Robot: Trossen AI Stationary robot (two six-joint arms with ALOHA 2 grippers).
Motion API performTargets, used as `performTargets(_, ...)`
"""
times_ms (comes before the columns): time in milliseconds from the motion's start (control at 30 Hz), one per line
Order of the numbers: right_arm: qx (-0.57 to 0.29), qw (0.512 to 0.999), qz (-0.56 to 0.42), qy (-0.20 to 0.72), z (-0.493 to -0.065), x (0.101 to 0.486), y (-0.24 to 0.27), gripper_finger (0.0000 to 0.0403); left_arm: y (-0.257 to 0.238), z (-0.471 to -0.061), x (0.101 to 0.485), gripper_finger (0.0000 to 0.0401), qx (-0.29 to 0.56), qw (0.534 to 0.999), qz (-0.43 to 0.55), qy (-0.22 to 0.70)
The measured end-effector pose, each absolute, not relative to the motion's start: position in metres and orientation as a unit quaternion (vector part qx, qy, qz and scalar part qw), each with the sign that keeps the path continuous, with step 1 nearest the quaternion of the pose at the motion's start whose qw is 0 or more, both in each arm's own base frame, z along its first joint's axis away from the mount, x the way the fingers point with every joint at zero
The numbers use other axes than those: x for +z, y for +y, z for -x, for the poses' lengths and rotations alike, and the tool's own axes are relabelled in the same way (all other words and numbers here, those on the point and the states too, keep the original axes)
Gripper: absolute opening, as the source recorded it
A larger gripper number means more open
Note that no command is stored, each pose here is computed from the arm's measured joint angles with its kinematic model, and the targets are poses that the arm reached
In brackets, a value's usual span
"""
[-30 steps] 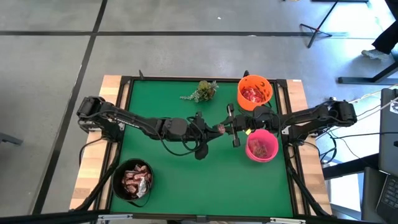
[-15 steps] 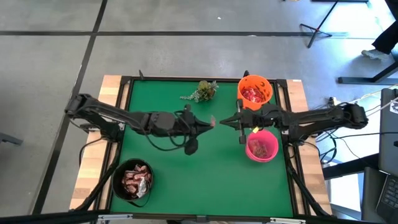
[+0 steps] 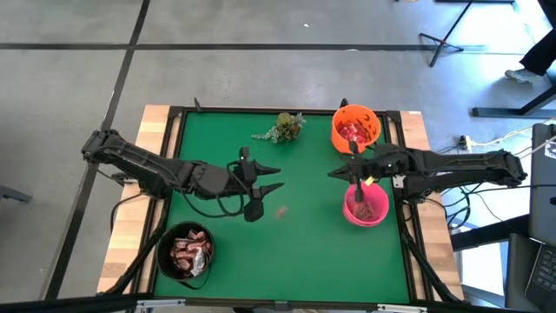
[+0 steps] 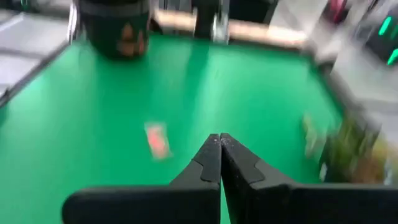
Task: Sort candy
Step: Put the orange candy into the pink bucket
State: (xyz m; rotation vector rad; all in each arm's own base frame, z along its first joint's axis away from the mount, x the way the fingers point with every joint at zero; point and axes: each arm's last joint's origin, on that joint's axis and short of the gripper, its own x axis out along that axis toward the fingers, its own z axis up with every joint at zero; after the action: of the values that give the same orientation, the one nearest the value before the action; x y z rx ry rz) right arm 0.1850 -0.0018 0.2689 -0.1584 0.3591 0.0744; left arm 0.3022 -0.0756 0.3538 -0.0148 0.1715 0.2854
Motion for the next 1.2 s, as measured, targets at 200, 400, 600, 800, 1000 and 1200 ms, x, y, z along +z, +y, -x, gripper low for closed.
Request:
performTargets(200, 0.027, 0.95, 0.04, 0.307, -0.166, 0.279, -0.002, 0.0001, -0.085, -0.298, 0.352, 0.0168, 0.156, 0.983, -0.002, 0.092)
performTargets(400, 0.035, 0.949, 0.023, 0.314, -0.164, 0.288, -0.001, 0.0001, -0.085, -0.297, 0.347, 0.0169, 0.16, 0.981, 0.013, 0.111)
performTargets(600, 0.07, 0.95, 0.011, 0.303, -0.172, 0.287, 0.001, 0.002, -0.091, -0.309, 0.307, 0.0169, 0.13, 0.964, 0.039, 0.227)
performTargets(800, 0.063, 0.957, 0.015, 0.283, -0.175, 0.291, 0.0, 0.0048, -0.111, -0.338, 0.244, 0.0171, 0.046, 0.939, -0.01, 0.342)
performTargets(1000, 0.074, 0.961, 0.001, 0.267, -0.177, 0.293, 0.001, 0.0083, -0.117, -0.354, 0.192, 0.0198, -0.002, 0.906, -0.052, 0.419)
performTargets(1200, 0.075, 0.961, 0.0, 0.267, -0.177, 0.293, 0.001, 0.0123, -0.127, -0.354, 0.167, 0.0236, -0.042, 0.884, -0.065, 0.462)
